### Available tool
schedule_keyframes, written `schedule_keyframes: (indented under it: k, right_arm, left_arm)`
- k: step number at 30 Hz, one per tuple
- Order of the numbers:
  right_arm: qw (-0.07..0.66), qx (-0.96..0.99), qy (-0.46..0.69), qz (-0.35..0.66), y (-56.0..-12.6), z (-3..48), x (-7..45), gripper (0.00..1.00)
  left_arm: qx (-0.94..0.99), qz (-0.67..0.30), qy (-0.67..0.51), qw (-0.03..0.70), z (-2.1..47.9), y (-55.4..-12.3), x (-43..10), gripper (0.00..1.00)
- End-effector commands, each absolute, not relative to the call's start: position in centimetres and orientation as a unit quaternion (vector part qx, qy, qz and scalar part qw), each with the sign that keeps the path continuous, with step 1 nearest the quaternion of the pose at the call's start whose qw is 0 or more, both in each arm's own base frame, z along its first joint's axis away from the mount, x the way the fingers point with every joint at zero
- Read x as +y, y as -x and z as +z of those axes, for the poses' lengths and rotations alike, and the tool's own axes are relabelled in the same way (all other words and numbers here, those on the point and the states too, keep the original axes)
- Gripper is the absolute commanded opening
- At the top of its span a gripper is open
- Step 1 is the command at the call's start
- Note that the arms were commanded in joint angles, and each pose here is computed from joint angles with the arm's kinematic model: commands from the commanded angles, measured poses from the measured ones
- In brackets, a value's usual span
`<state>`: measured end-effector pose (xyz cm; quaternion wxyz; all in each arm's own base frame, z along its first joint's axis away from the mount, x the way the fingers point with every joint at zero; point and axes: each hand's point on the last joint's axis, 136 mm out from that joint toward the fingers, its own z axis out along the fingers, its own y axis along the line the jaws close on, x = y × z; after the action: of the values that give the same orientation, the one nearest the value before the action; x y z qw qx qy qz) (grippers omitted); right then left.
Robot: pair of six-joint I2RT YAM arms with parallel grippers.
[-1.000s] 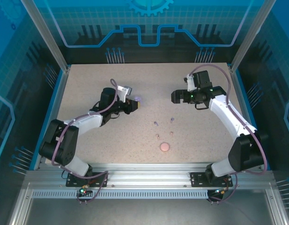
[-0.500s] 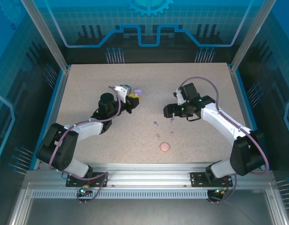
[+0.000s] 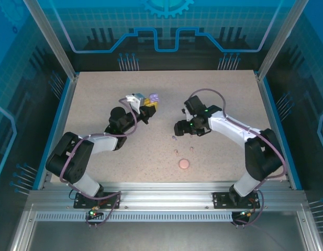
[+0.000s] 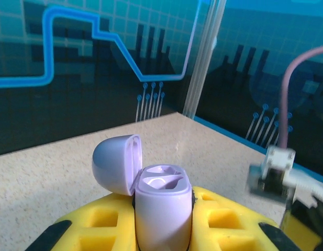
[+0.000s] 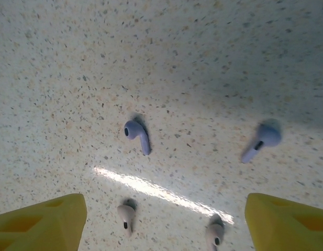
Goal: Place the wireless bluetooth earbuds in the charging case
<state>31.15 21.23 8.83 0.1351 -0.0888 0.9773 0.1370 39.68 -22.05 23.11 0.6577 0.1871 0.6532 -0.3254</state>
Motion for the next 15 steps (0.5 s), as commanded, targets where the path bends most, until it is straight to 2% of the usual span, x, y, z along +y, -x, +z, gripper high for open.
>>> schedule_keyframes:
  k: [1, 8, 15]
  right_arm:
    - [0.123, 0.983, 0.077, 0.114, -31.3, 8.0, 22.3, 0.79]
    - [0.101, 0.987, 0.085, 0.086, -31.3, 6.0, 23.5, 0.73]
    - [0.078, 0.987, 0.123, 0.067, -31.6, 4.1, 24.6, 0.51]
  left_arm:
    - [0.601, -0.300, -0.162, 0.723, 27.2, -40.5, -20.9, 0.00]
    - [0.575, -0.296, -0.132, 0.751, 30.4, -41.5, -20.2, 0.00]
    - [0.569, -0.307, -0.131, 0.752, 30.8, -41.1, -20.3, 0.00]
